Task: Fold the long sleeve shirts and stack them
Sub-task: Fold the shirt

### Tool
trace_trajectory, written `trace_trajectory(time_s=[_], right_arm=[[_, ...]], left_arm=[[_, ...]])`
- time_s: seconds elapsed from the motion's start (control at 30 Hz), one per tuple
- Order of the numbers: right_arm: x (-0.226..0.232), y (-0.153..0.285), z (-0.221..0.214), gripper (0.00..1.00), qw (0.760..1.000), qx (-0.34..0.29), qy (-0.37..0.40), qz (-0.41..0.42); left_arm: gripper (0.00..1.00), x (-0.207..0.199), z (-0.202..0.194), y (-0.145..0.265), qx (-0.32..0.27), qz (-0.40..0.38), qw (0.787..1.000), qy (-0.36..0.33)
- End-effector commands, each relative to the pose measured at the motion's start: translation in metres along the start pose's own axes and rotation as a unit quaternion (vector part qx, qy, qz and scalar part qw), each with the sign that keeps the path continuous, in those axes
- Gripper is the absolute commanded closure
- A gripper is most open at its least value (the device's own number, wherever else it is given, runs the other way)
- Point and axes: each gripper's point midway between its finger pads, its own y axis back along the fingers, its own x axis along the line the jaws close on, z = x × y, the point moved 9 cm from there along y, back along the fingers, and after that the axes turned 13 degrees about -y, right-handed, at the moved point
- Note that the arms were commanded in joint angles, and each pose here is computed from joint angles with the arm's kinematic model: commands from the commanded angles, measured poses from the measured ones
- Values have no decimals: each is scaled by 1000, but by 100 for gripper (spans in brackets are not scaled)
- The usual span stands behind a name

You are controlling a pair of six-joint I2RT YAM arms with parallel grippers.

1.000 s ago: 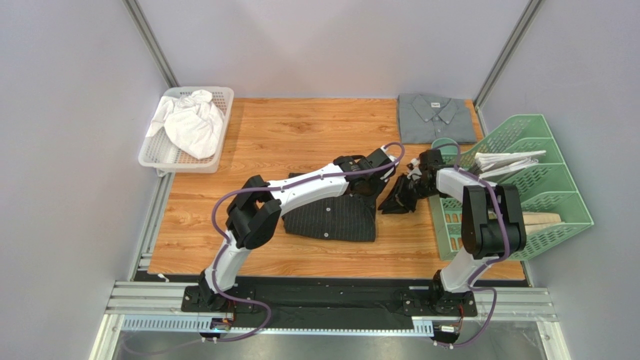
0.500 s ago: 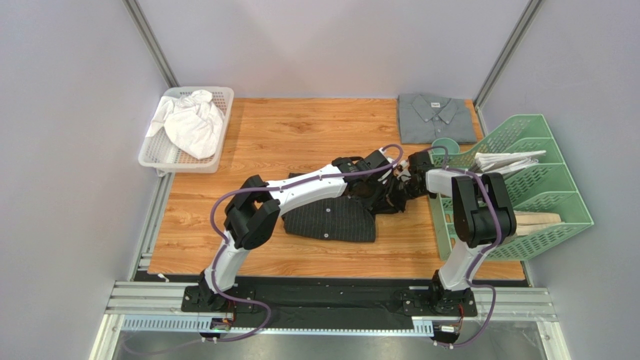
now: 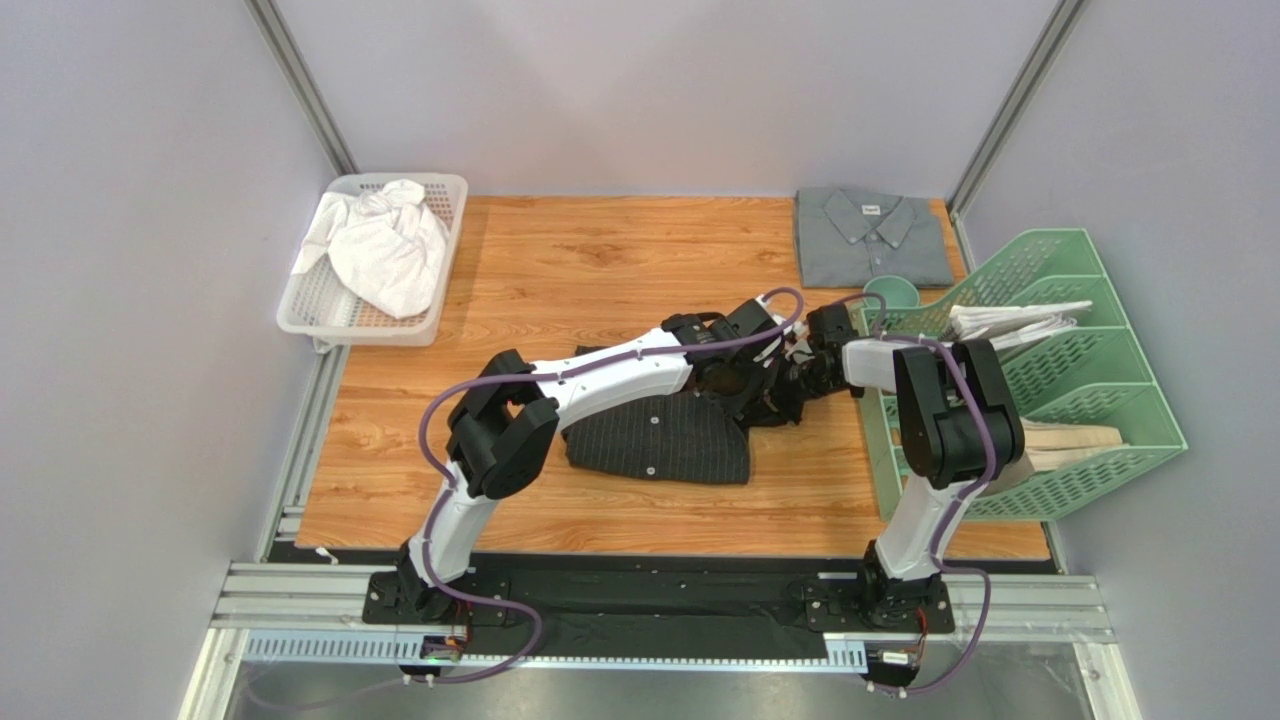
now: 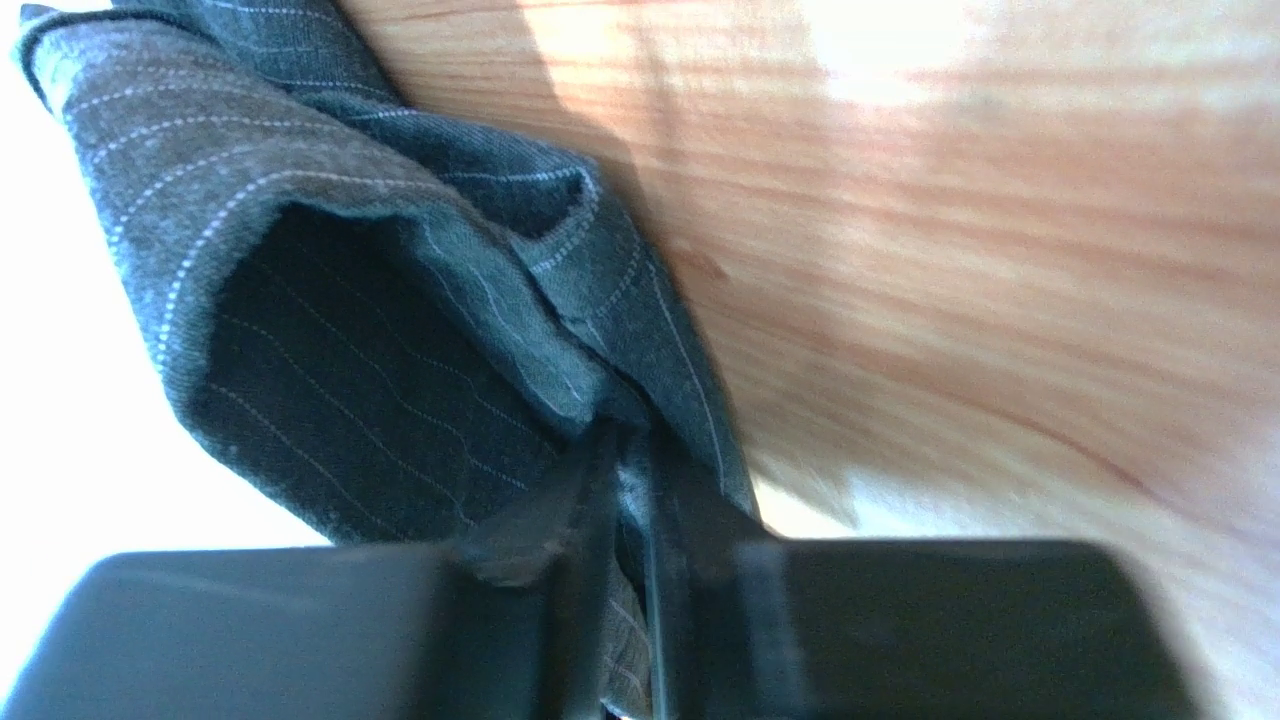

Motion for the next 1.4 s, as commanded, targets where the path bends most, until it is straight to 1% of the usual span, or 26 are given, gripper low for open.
trace_trajectory(time_s=[0.0,0.03,0.2,0.43,0.63,0.67,0.7,0.77,0.8,0.83,0.87,0.9,0.93,0.97,1.0,1.03,1.07,1.1,1.13,1.17,1.2,1.27,1.3,1.37], right_arm=[[7,-4,3,100,1000,-3,21,14],[10,-3,4,100,999,-3,32,15],[18,7,0,100,999,1,40,16],[36,33,-12,100,997,-27,64,20],[26,30,-13,100,997,-31,66,-3],[23,27,-10,100,998,-28,62,-9],[24,26,-8,100,997,-29,66,-12],[19,21,-4,100,998,-21,59,-28],[21,20,-1,100,997,-22,60,-30],[19,17,0,100,997,-16,61,-37],[18,17,1,100,997,-14,58,-40],[16,15,4,100,997,-12,58,-45],[17,15,5,100,997,-11,64,-49],[17,15,6,100,996,-11,66,-52],[17,15,7,100,996,-12,67,-55],[19,15,8,100,996,-13,69,-56],[21,15,9,100,995,-13,75,-56],[21,15,10,100,995,-15,77,-58],[20,13,11,100,995,-11,74,-64],[22,13,11,100,994,-12,82,-66],[21,12,12,100,994,-13,83,-74],[19,10,12,100,992,-10,88,-85],[17,10,12,100,992,-10,87,-93],[18,10,14,100,991,-13,89,-98]], left_arm=[[100,3,12,24,-34,-5,999,5],[100,4,12,24,-34,-5,999,8],[100,10,9,25,-31,3,999,14],[100,18,7,31,-36,8,999,23],[100,20,8,31,-40,13,999,27],[99,21,10,33,-42,13,999,28],[86,24,11,37,-46,13,998,31],[72,29,8,42,-45,11,998,39],[64,39,8,52,-53,7,997,53],[61,45,6,58,-54,8,997,58],[58,50,-7,58,-43,12,997,58],[54,60,-9,78,-62,19,996,58],[53,65,-16,84,-61,9,997,47],[53,67,-35,83,-44,-21,998,45],[53,81,-41,102,-60,-30,996,55],[53,87,-50,106,-59,-41,996,49],[53,88,-71,104,-40,-66,996,53],[52,102,-79,113,-46,-61,995,66],[51,109,-90,114,-39,-60,995,66],[47,111,-107,111,-18,-77,994,77],[43,126,-117,114,-18,-76,992,94],[41,135,-133,114,3,-81,992,99],[41,144,-139,114,5,-85,990,112],[41,148,-144,113,13,-101,988,117]])
